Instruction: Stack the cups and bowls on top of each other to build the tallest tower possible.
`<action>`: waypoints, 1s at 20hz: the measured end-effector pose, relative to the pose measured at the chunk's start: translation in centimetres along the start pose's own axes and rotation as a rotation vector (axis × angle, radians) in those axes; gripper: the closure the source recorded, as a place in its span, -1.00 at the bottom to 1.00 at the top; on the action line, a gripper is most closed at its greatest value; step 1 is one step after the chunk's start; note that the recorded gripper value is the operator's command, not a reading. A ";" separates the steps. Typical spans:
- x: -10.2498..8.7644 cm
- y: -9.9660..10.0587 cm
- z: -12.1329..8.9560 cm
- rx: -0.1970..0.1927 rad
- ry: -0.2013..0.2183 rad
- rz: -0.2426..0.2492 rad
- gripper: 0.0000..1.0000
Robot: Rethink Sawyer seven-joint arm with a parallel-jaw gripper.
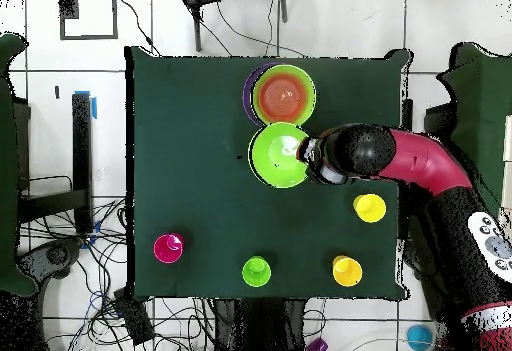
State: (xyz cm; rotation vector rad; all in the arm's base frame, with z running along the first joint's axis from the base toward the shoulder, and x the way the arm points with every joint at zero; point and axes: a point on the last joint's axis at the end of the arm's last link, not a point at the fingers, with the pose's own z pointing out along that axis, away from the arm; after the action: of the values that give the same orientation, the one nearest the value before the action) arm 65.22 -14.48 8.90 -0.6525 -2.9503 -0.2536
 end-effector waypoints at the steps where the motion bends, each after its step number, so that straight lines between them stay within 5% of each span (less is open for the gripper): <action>1: 0.0 0.0 0.1 -0.001 0.001 0.000 1.00; 20: 0.0 1.7 -0.8 -0.025 0.019 -0.021 1.00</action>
State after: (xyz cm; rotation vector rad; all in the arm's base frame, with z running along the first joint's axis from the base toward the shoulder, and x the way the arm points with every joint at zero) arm 66.00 -13.16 9.95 -0.6197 -2.9418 -0.2966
